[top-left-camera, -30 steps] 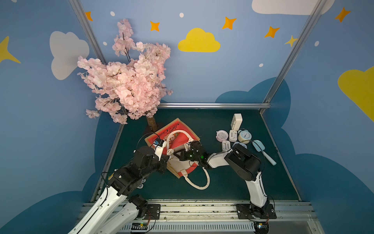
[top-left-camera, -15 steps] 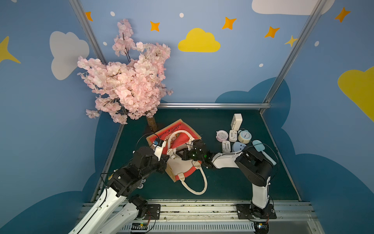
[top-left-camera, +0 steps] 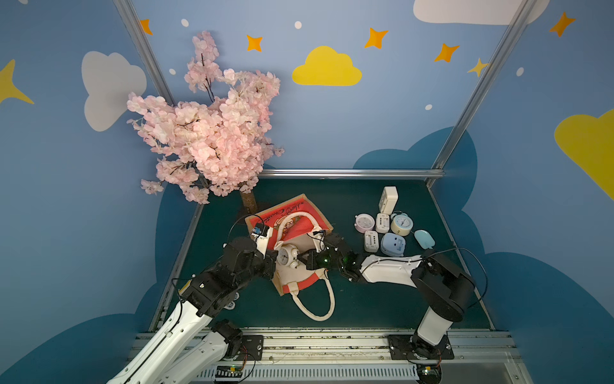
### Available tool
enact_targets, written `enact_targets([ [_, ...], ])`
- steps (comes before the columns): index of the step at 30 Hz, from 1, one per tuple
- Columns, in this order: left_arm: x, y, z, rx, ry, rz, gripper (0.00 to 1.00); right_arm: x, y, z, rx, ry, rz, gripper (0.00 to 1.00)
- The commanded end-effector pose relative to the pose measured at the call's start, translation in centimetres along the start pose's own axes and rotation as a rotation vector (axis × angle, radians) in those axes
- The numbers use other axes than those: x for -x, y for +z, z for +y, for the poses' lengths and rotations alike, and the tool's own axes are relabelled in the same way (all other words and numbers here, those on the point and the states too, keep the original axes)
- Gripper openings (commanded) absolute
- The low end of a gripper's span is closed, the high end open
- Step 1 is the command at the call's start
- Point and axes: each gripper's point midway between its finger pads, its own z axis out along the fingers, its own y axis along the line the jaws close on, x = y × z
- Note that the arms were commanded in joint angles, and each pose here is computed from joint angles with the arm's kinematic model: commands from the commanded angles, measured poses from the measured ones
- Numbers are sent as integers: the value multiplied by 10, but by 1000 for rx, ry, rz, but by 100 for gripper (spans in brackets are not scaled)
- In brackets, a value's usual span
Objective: Take the alarm clock out of the canvas bag
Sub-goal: Pick up the alarm from the canvas bag.
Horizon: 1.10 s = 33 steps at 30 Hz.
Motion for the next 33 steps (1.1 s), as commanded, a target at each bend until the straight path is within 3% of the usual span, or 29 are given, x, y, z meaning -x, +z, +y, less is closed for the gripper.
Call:
enact_targets([
  [1,13,-2,5,37,-26,-50,9,18,-19,25,37,-66,-55,0],
  [9,16,2,13,88,-52,-50,8,7,-44,44,55,-101,-25,0],
  [24,32,12,6,65,-72,-77,7,3,-75,47,11,-148,-16,0],
  [33,32,16,-1,26,-81,-66,7,21,-113,39,-88,-168,-131,0],
])
